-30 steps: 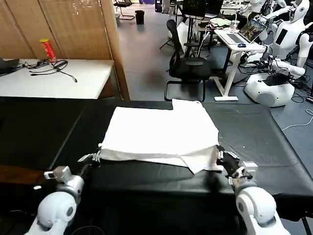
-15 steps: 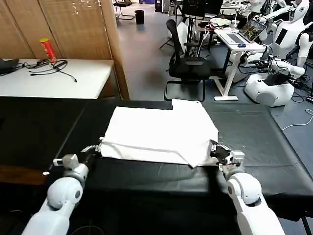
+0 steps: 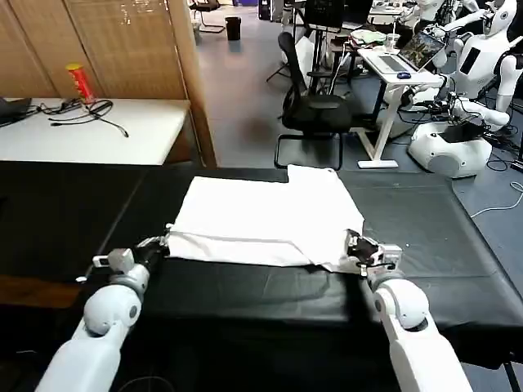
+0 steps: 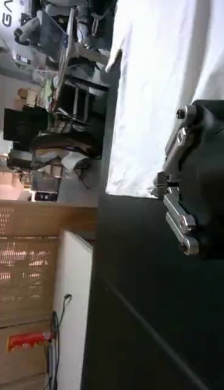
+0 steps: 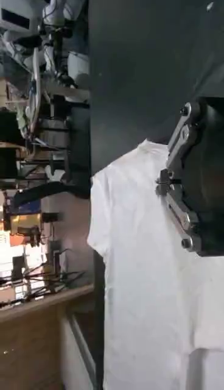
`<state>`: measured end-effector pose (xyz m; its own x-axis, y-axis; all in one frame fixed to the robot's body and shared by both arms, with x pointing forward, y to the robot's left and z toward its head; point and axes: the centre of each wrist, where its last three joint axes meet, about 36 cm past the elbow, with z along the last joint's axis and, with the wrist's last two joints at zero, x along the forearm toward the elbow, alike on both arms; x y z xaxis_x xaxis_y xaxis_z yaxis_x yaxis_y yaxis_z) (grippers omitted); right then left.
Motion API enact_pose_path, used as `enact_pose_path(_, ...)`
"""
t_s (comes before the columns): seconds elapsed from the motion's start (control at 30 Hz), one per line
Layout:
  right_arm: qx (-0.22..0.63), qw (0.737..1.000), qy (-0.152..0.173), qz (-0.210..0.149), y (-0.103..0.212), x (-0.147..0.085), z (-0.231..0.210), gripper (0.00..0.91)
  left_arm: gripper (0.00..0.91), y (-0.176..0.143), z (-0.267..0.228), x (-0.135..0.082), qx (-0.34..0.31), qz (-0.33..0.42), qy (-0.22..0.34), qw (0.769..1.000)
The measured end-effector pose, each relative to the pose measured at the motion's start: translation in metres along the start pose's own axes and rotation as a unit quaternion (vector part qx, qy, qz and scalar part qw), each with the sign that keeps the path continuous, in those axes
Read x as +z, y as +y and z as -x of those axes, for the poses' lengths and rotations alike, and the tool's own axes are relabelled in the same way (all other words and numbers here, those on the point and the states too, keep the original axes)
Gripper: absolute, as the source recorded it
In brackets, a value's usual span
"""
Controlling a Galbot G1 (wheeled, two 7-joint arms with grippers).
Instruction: Fold and organize the clothes.
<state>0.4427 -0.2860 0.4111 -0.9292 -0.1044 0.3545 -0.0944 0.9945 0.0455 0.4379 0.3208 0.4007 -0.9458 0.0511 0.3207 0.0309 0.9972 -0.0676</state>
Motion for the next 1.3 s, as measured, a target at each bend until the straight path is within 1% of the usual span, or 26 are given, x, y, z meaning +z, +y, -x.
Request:
enact_pose_path(0.2, -0.01, 1.0, 0.012, -0.003, -0.005, -0.011, -0.032, 0.878, 0.878, 0.003, -0.007, 0.001, -0.004, 0.002, 0.0, 1.0)
enact_pose_path(0.33, -0.011, 1.0, 0.015, -0.017, -0.005, -0.015, -0.055, 0.878, 0.878, 0.004, -0.015, 0.001, -0.001, 0.009, 0.007, 1.0)
enact_pose_path(0.5, -0.002, 0.999, 0.026, -0.02, -0.011, -0.006, -0.072, 0.878, 0.878, 0.006, -0.029, 0.006, 0.007, 0.003, 0.023, 1.0)
enact_pose_path(0.73, -0.005, 0.999, 0.051, -0.011, -0.012, 0.012, -0.084, 0.878, 0.878, 0.006, -0.04, 0.015, 0.018, -0.023, 0.048, 0.998)
enact_pose_path(0.8, -0.006, 0.999, 0.053, -0.009, -0.011, 0.015, -0.087, 0.829, 0.878, 0.007, -0.041, 0.016, 0.022, -0.03, 0.053, 0.998)
enact_pose_path(0.83, -0.006, 0.998, 0.055, -0.008, -0.011, 0.017, -0.088, 0.761, 0.878, 0.007, -0.041, 0.017, 0.023, -0.032, 0.055, 0.998)
enact_pose_path(0.87, -0.006, 0.998, 0.057, -0.008, -0.011, 0.019, -0.088, 0.751, 0.878, 0.008, -0.041, 0.018, 0.023, -0.032, 0.056, 0.998)
enact_pose_path(0.9, -0.006, 0.998, 0.059, -0.007, -0.01, 0.02, -0.089, 0.712, 0.839, 0.008, -0.042, 0.019, 0.023, -0.033, 0.058, 0.998)
enact_pose_path(0.93, -0.006, 0.998, 0.06, -0.006, -0.01, 0.021, -0.09, 0.702, 0.78, 0.008, -0.042, 0.02, 0.023, -0.033, 0.059, 0.997)
enact_pose_path(0.97, -0.007, 0.998, 0.061, -0.006, -0.009, 0.022, -0.09, 0.692, 0.644, 0.008, -0.042, 0.02, 0.023, -0.033, 0.06, 0.997)
enact_pose_path(1.0, -0.007, 0.998, 0.061, -0.005, -0.009, 0.022, -0.09, 0.605, 0.39, 0.008, -0.042, 0.021, 0.022, -0.033, 0.061, 0.997)
enact_pose_path(1.03, -0.008, 0.998, 0.061, -0.006, -0.008, 0.023, -0.09, 0.585, 0.283, 0.008, -0.042, 0.022, 0.022, -0.034, 0.062, 0.997)
enact_pose_path(1.07, -0.008, 0.998, 0.062, -0.006, -0.008, 0.024, -0.089, 0.527, 0.146, 0.009, -0.042, 0.022, 0.021, -0.034, 0.062, 0.997)
enact_pose_path(1.13, -0.009, 0.998, 0.064, -0.006, -0.008, 0.025, -0.087, 0.439, 0.107, 0.009, -0.041, 0.024, 0.02, -0.034, 0.064, 0.997)
enact_pose_path(1.17, -0.01, 0.998, 0.064, -0.006, -0.008, 0.025, -0.086, 0.332, 0.039, 0.009, -0.041, 0.024, 0.019, -0.034, 0.064, 0.997)
enact_pose_path(1.2, -0.011, 0.998, 0.065, -0.006, -0.008, 0.026, -0.085, 0.312, 0.0, 0.01, -0.041, 0.025, 0.017, -0.034, 0.065, 0.997)
enact_pose_path(1.3, -0.015, 0.998, 0.066, -0.003, -0.007, 0.025, -0.082, 0.283, 0.0, 0.011, -0.042, 0.027, 0.015, -0.033, 0.066, 0.997)
